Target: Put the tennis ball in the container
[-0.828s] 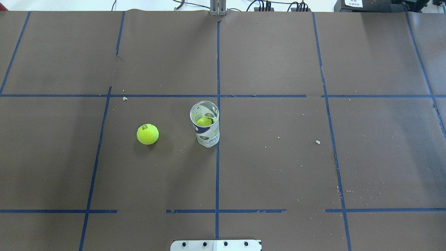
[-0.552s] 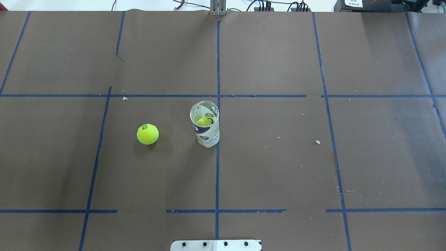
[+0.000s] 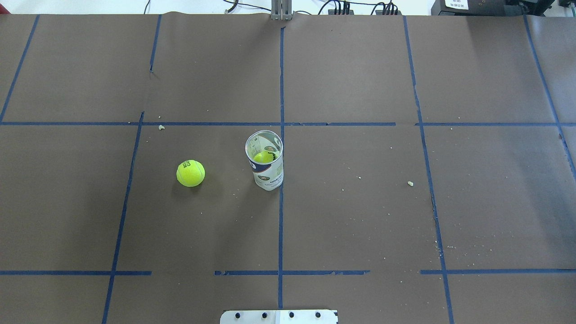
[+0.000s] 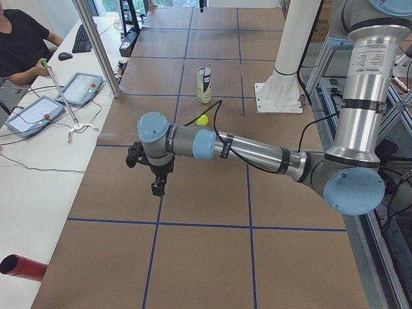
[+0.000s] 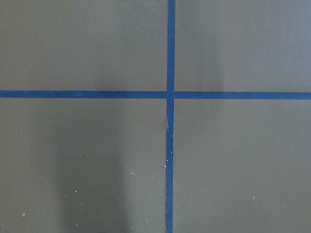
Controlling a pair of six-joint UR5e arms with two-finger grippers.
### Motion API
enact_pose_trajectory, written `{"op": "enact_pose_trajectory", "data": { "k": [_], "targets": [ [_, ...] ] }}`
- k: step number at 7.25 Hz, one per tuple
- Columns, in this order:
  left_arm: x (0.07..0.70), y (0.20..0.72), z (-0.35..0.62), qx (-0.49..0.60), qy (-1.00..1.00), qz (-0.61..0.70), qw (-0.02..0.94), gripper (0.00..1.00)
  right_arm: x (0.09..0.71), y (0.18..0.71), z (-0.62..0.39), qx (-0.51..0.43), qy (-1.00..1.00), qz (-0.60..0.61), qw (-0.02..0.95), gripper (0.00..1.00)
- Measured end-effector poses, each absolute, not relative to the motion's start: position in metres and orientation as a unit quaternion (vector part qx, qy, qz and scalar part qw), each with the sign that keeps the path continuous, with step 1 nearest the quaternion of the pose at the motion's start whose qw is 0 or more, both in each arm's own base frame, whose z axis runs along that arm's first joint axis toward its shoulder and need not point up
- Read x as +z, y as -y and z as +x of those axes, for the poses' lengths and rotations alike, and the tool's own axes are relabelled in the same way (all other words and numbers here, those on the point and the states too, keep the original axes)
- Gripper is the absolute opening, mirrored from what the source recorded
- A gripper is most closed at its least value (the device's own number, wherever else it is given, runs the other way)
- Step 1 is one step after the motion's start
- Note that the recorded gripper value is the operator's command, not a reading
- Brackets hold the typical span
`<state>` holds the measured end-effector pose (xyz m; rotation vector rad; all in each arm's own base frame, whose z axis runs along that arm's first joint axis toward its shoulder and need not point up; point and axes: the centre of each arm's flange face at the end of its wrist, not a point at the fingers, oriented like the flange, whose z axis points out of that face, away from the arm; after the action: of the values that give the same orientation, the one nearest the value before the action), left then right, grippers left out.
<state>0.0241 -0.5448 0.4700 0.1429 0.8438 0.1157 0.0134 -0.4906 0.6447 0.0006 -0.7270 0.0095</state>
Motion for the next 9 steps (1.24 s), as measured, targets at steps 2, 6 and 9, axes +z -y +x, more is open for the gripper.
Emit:
{"op": "enact_pose_trajectory", "data": {
  "k": [2, 6, 9],
  "targets": [
    [0.370, 0.532, 0.110, 0.037, -0.442, 0.064, 0.894, 1.00, 0.645, 0.491, 0.013, 0.005, 0.356, 0.000, 0.935, 1.00],
    [0.247, 0.474, 0.294, 0.010, -0.461, 0.036, 0.887, 1.00, 0.645, 0.491, 0.013, 0.005, 0.356, 0.000, 0.935, 1.00],
    [0.267, 0.463, 0.373, 0.024, -0.434, 0.036, 0.900, 1.00, 0.645, 0.491, 0.013, 0.005, 0.356, 0.000, 0.935, 1.00]
  ]
}}
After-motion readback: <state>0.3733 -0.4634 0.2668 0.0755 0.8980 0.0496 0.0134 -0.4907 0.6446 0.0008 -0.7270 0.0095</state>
